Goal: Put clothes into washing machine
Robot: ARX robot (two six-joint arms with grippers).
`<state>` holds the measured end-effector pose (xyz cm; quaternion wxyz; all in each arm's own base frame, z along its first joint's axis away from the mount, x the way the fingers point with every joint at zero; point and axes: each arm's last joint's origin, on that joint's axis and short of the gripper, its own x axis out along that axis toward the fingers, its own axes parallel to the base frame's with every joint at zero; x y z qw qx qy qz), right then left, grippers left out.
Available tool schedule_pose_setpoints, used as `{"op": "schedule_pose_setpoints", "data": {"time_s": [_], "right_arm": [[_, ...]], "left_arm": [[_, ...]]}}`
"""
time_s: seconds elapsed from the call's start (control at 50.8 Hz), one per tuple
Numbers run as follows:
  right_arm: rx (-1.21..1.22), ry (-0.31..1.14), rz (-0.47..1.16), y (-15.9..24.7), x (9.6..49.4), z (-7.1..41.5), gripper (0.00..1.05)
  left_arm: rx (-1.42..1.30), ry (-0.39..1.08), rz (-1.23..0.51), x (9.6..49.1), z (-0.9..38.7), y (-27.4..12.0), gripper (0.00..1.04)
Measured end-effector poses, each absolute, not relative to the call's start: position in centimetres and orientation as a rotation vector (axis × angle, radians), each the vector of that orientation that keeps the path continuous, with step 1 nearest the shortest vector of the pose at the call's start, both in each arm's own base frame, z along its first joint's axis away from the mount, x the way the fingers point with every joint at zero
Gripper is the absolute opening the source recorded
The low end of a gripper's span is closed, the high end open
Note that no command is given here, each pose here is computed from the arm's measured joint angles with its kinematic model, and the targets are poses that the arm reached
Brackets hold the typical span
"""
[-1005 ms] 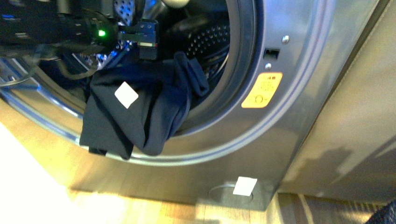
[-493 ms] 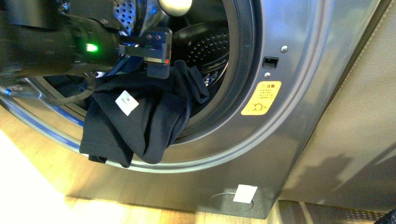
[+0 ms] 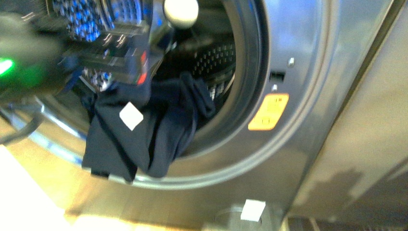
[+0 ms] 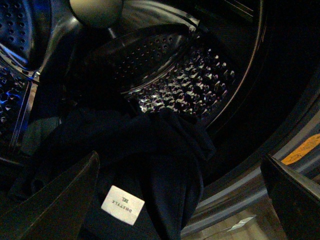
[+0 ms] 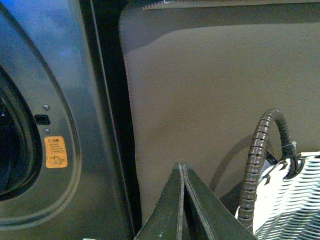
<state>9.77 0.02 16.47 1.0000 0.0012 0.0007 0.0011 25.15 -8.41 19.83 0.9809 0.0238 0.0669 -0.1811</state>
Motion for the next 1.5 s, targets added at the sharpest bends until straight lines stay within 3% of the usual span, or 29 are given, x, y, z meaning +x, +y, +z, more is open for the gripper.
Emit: {"op": "schedule_pose_setpoints", "data": {"time_s": [0.256, 0.335, 0.414, 0.493, 0.768, 1.497], "right_arm": [[0.002, 0.001, 0.002, 0.0, 9.8, 16.5, 0.02], [0.002, 0.001, 0.003, 0.0, 9.8, 16.5, 0.02], [0.002, 0.001, 0.001, 0.0, 9.8, 16.5, 0.02], [0.002, 0.001, 0.002, 0.0, 9.8, 16.5, 0.02], [0.002, 0.001, 0.002, 0.0, 9.8, 16.5, 0.02], [0.002, 0.001, 0.001, 0.0, 9.8, 16.5, 0.02]], "left_arm": [[0.04, 0.093, -0.378, 22.0, 20.5, -8.1, 0.97], [0.026, 0.027, -0.149, 20.5, 20.3, -7.4, 0.83], [0.022, 0.024, -0.034, 18.9, 19.6, -5.9, 0.69], [0.006, 0.002, -0.003, 17.7, 19.4, -4.5, 0.51], [-0.001, 0.008, -0.006, 15.5, 18.2, -2.4, 0.03], [-0.002, -0.01, -0.002, 12.2, 16.9, 0.0, 0.04]]}}
